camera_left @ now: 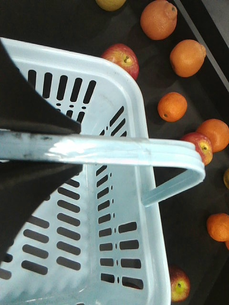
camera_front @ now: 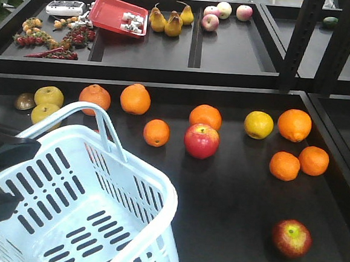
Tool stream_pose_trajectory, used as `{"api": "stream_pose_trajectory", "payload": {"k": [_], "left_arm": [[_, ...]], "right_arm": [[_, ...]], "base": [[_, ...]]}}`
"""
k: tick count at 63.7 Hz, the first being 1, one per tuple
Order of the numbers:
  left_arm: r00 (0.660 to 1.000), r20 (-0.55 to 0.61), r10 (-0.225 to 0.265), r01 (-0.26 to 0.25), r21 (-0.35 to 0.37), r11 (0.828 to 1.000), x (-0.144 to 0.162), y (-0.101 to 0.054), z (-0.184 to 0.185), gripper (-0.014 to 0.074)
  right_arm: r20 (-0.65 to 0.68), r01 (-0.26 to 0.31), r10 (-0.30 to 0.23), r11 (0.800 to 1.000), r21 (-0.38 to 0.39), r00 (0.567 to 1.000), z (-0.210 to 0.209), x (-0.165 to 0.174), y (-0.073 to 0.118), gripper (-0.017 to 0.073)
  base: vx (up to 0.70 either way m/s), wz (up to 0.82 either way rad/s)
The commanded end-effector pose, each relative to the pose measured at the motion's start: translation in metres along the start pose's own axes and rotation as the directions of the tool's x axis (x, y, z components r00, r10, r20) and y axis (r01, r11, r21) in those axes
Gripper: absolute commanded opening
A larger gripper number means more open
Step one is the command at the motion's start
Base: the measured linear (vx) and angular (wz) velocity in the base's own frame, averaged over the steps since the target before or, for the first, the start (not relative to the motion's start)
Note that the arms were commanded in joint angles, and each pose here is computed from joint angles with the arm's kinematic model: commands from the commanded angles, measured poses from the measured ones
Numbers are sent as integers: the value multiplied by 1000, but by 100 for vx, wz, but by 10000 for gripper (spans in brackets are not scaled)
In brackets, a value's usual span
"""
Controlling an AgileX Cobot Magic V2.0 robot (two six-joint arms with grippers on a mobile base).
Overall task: Pick three apples into basket with both arms
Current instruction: 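Drive the base to the table with red apples and oranges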
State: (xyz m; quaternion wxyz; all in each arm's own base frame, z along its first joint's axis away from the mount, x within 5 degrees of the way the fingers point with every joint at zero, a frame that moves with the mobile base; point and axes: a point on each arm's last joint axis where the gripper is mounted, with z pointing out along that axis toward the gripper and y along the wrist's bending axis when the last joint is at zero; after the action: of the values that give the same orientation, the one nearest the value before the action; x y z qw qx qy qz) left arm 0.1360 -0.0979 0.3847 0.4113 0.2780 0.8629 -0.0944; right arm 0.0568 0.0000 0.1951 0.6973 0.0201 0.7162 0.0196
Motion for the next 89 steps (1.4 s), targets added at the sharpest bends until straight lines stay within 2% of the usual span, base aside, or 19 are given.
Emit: {"api": "stream_pose_trajectory", "payload": {"k": [1,89], "left_arm": [[993,119,-16,15,9,1000,-13,0,-9,-7],[991,136,-18,16,12,1000,-15,0,-9,-7]], "right_arm": [[75,11,-11,1000,2,997,0,-3,0,-3],[75,11,-11,1000,2,997,0,-3,0,-3]], "base": [[0,0],[0,0]]}}
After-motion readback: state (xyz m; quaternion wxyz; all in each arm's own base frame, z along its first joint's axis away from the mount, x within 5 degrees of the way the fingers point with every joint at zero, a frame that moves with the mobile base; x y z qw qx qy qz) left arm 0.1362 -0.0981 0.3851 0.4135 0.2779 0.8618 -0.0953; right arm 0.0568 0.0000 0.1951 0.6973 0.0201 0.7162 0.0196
